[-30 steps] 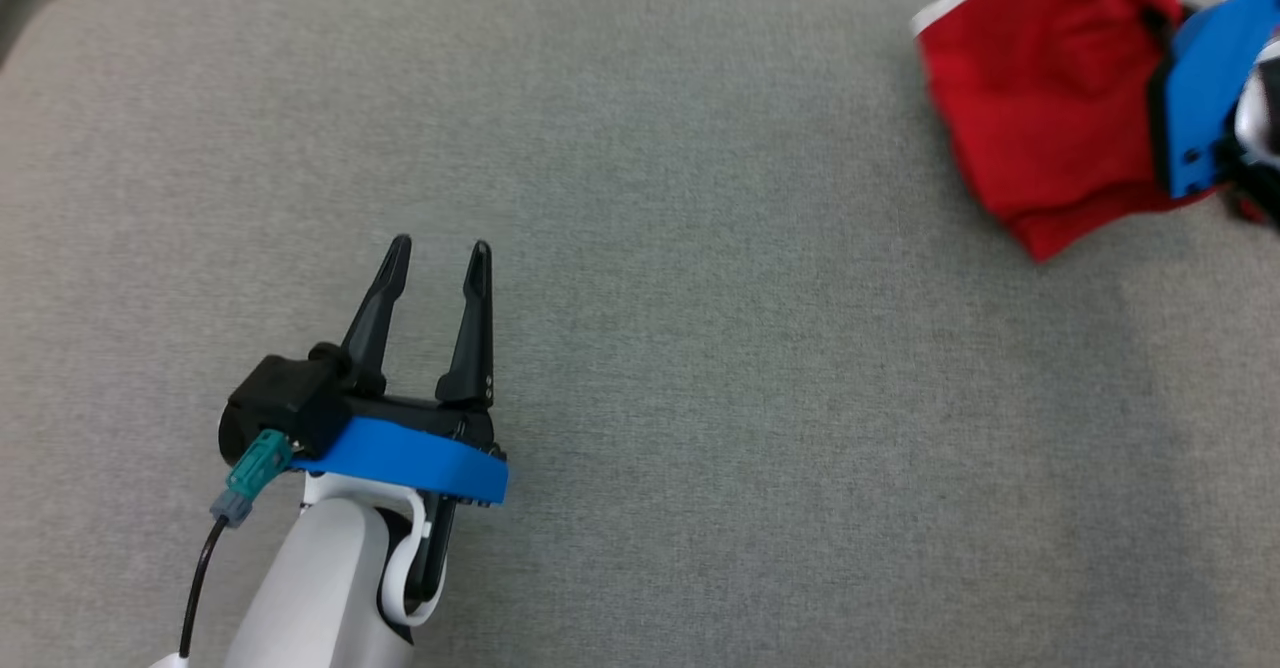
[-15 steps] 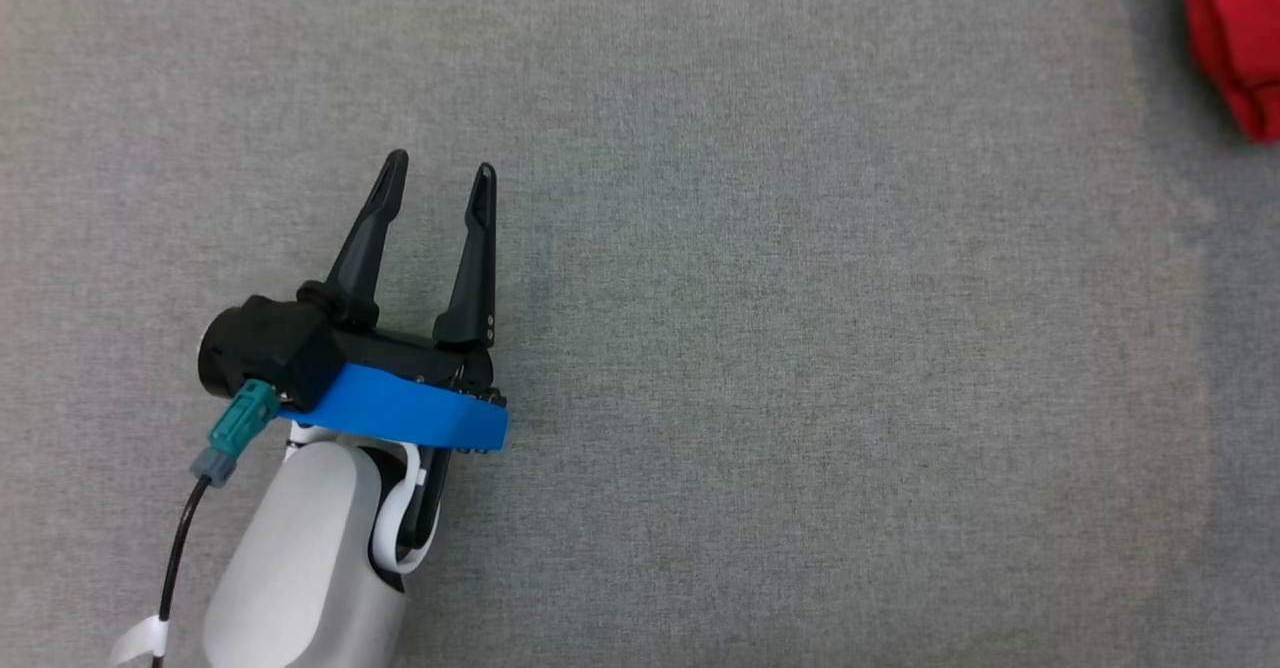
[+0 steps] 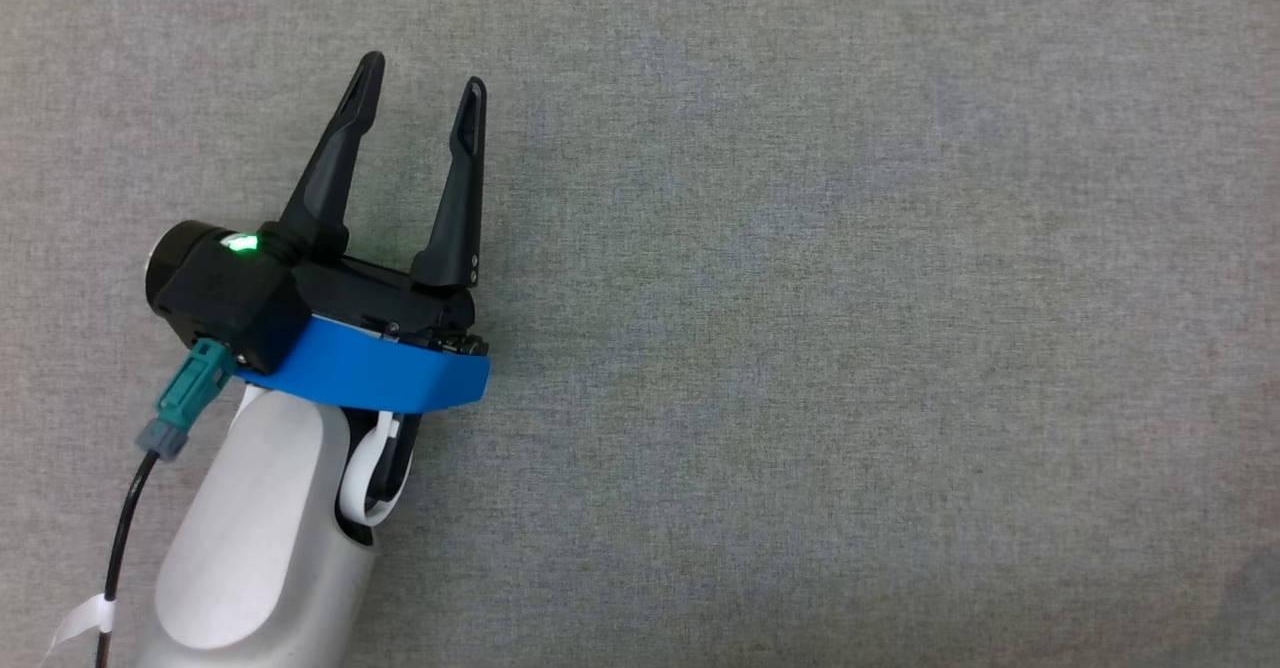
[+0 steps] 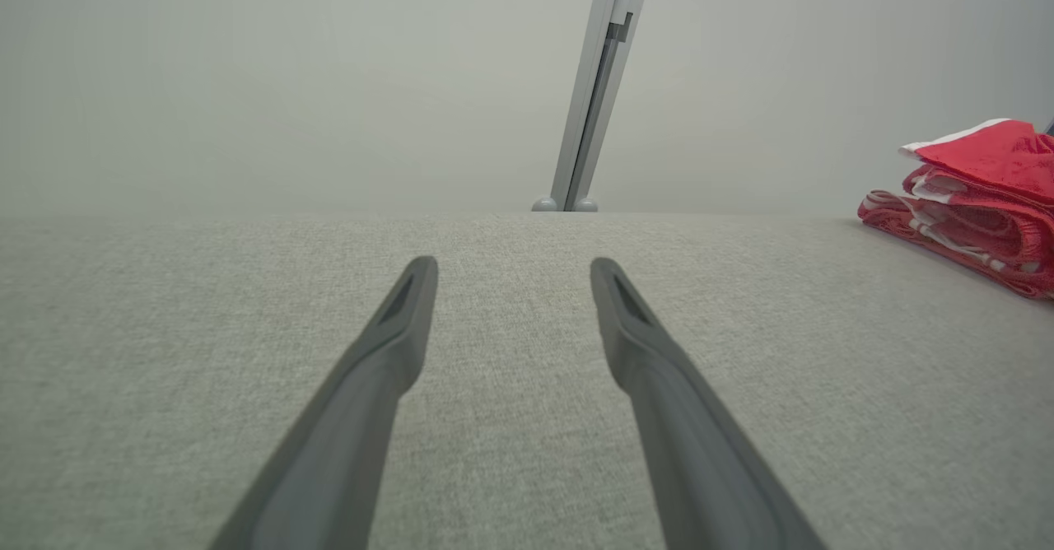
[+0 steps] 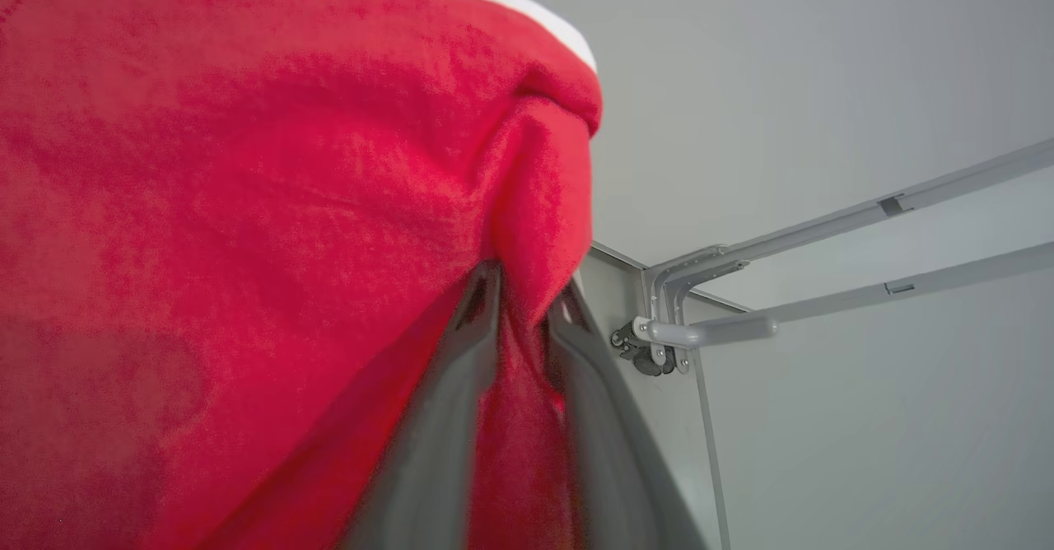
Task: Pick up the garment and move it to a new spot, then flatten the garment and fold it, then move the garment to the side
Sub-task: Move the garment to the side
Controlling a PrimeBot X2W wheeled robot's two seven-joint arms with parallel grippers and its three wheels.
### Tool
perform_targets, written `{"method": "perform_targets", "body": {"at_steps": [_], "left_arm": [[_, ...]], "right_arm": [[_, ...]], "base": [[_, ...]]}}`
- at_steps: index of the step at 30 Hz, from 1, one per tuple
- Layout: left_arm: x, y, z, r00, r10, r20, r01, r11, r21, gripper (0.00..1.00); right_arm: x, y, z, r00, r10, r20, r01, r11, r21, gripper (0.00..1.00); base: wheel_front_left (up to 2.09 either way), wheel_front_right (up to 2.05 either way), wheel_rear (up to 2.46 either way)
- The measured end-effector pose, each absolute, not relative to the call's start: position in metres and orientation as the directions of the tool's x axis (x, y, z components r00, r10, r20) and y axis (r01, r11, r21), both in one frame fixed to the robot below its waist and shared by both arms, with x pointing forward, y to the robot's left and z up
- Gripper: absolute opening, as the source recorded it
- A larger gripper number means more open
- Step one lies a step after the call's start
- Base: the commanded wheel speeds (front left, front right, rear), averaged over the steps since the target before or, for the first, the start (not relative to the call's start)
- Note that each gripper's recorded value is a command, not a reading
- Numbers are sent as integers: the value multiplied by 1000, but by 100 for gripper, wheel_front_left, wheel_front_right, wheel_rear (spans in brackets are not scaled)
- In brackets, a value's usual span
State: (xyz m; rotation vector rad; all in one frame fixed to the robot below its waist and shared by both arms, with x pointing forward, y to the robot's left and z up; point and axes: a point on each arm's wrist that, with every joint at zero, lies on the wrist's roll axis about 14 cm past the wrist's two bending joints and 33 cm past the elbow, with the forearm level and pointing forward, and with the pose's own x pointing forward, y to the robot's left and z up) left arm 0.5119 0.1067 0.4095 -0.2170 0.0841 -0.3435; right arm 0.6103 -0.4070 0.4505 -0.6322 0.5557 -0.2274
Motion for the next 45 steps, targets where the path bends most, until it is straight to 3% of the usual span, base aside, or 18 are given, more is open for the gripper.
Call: {"method": "perform_targets", "body": {"at_steps": [3, 10, 18, 26, 34, 45], "left_arm": [[512, 111, 411, 940, -338, -45, 322, 923, -210, 100], [503, 119, 423, 946, -320, -40, 307, 930, -201, 100], [471, 134, 448, 966, -258, -37, 245, 948, -204, 100], [426, 152, 472, 981, -192, -12, 185, 959, -214, 100], [391, 169, 473, 992, -124, -25, 115, 966, -230, 100], [359, 184, 470, 997, -68, -40, 57, 972, -229, 100]], "right_arm": [[608, -410, 442, 828, -381, -411, 68, 797, -600, 100], [612, -376, 455, 907, -279, -315, 51, 816, -576, 100], [595, -308, 486, 980, -113, -165, 54, 944, -326, 100], [532, -247, 515, 1000, 1, -22, -3, 995, -102, 100], [458, -208, 510, 997, 71, -24, -71, 997, -9, 100], [391, -184, 505, 997, 79, -19, -77, 993, 91, 100]], "base": [[0, 0, 0], [0, 0, 0], [0, 0, 0], [0, 0, 0], [0, 0, 0], [0, 0, 0]]}}
